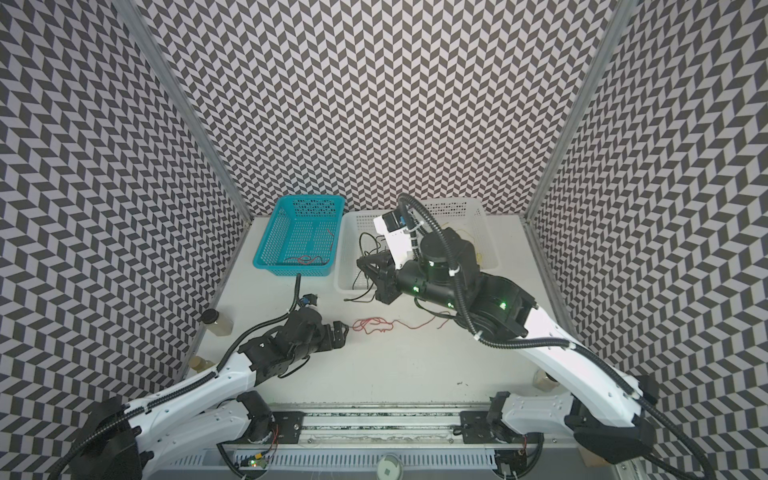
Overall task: Untangle the cables
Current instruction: 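Lift the black wire with the right gripper toward the middle white basket, then lower the black wire into the middle basket and open the right gripper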
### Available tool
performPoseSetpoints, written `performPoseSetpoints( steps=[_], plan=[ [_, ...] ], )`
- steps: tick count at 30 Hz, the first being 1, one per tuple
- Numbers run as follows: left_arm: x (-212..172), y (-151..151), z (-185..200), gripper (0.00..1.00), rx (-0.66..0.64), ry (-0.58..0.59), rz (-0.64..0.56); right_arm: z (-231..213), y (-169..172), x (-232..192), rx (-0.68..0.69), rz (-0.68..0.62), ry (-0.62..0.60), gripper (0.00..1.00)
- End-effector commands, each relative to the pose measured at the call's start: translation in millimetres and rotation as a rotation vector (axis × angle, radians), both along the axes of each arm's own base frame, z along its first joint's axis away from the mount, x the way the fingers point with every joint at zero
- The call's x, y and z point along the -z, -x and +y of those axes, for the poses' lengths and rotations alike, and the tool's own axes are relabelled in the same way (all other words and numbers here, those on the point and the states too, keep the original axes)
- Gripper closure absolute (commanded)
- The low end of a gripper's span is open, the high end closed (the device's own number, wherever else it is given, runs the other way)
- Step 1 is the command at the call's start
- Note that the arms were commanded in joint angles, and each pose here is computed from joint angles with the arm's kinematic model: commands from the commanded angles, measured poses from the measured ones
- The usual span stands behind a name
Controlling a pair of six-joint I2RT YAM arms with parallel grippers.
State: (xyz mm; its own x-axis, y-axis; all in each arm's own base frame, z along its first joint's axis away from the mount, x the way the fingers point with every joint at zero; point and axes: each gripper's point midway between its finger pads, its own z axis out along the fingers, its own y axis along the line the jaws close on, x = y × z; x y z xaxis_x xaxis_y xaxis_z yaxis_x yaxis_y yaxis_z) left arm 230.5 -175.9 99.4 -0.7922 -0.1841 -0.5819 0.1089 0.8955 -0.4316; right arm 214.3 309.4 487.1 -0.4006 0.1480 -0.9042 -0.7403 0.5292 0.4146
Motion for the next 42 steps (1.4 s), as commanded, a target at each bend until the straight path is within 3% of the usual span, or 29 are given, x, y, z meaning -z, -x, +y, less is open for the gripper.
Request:
performPoseSetpoints(
  steps=[1,7,16,25,30,42],
  plan=[
    [-6,-1,0,0.03,-0.007,0.01,-0.022,-6,4,-23,0.004,-0.062,0.0,1.0],
    [-16,1,4,0.03,-0.008,0.014,-0.045,-15,-21,-26,0.109,-0.131,0.054,1.0],
    [-29,3,6,0.03,-0.018,0.044,-0.069,-23,-119,15,0.09,0.051,-0.003,1.0],
    [-19,6,4,0.03,-0.022,0.055,-0.05,0,-155,53,0.046,0.082,0.029,1.0],
    [-19,3,-1,0.03,-0.013,0.049,-0.041,10,-168,46,0.007,0.143,-0.06,1.0],
    [-24,5,-15,0.03,0.015,0.077,-0.052,6,-223,170,0.17,0.302,0.118,0.98]
  ],
)
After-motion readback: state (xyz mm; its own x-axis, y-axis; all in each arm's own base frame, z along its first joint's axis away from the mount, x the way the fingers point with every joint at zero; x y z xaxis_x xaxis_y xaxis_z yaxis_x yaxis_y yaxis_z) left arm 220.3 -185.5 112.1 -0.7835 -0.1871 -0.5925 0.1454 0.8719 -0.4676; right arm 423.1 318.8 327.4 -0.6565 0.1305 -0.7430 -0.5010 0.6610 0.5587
